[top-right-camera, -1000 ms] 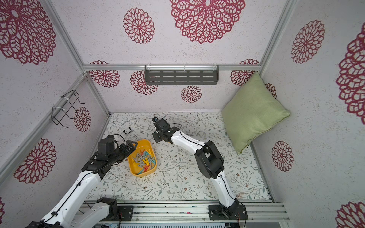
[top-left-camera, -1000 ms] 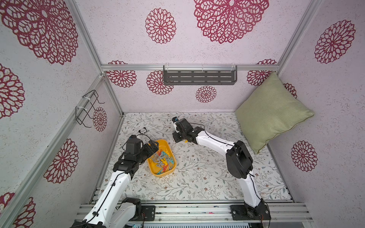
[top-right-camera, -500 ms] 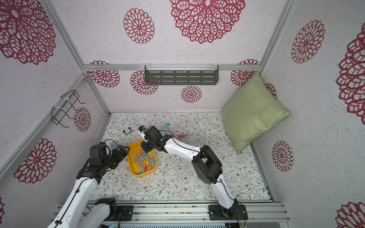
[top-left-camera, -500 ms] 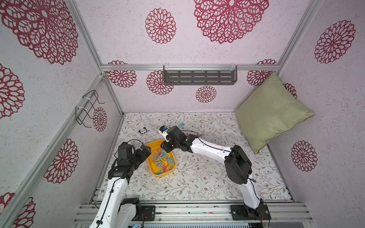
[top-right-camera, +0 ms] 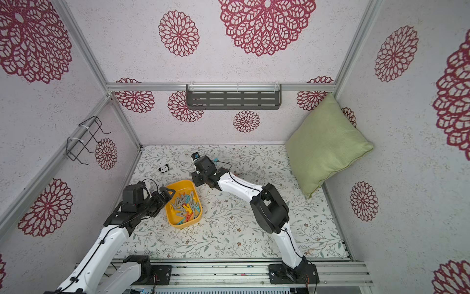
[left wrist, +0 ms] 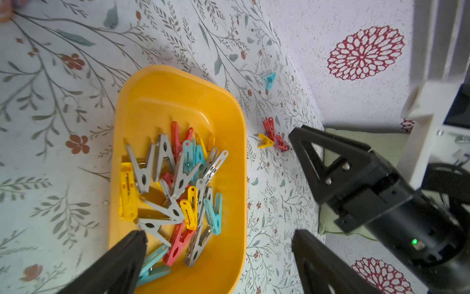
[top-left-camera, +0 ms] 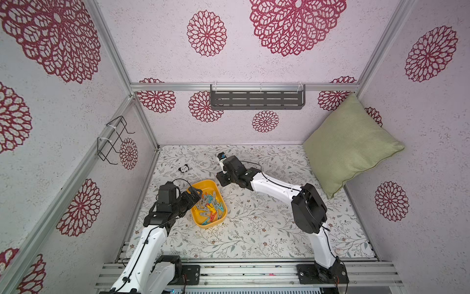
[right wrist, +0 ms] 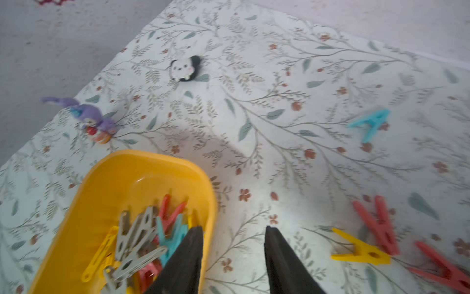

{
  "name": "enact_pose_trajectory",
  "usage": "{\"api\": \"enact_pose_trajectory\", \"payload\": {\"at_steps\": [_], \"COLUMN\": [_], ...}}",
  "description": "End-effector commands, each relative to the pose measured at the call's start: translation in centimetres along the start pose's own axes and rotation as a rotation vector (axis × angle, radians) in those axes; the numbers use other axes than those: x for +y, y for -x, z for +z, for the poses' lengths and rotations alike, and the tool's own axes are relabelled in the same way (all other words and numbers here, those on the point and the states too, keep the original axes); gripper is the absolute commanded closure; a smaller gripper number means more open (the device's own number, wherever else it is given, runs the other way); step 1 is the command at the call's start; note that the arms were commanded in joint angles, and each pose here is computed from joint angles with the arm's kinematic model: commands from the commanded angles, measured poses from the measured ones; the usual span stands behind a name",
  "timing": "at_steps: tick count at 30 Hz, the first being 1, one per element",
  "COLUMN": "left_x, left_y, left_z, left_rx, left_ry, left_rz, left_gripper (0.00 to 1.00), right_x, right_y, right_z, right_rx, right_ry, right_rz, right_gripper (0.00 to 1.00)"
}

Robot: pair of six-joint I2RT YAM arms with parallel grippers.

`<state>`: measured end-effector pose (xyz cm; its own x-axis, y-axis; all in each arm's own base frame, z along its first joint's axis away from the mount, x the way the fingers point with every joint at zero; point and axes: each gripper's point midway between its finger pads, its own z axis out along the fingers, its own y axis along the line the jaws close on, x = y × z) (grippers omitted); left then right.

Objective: Put the clothespins into the storage box
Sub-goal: Pick up the clothespin from the center of the board.

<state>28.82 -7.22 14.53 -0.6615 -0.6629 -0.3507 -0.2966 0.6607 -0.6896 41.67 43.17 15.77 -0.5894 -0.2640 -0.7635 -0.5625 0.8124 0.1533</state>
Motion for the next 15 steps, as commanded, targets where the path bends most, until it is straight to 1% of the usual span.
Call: {"api": "enact_pose_trajectory", "payload": {"at_steps": [1, 6, 10, 15], "left_x": [-2.1, -3.2, -3.9, -4.3], "left_y": [0.7, 1.2, 1.9, 2.3], "left_z": [0.6, 1.4, 1.6, 2.4], "left_rx": [-0.017, -0.004, -0.007, -0.001], "left_ry": [-0.042, -0.052, -0.057, -0.059], "left_rz": [0.031, 0.048, 0.060, 0.068], "left_gripper": [0.03, 0.03, 0.03, 0.03], "right_x": [-5.2, -9.7, -11.8, -13.3], "right_y": [2.5, 2.1, 1.8, 1.5], "right_z": [0.4, 3.9, 6.8, 9.7], "right_rx": [-0.052, -0.015, 0.020, 0.049], "right_ry": [-0.128, -0.230, -0.267, -0.277], "right_rz": [0.063, 0.076, 0.082, 0.089], "right_gripper": [0.54, 0.52, 0.52, 0.52]}}
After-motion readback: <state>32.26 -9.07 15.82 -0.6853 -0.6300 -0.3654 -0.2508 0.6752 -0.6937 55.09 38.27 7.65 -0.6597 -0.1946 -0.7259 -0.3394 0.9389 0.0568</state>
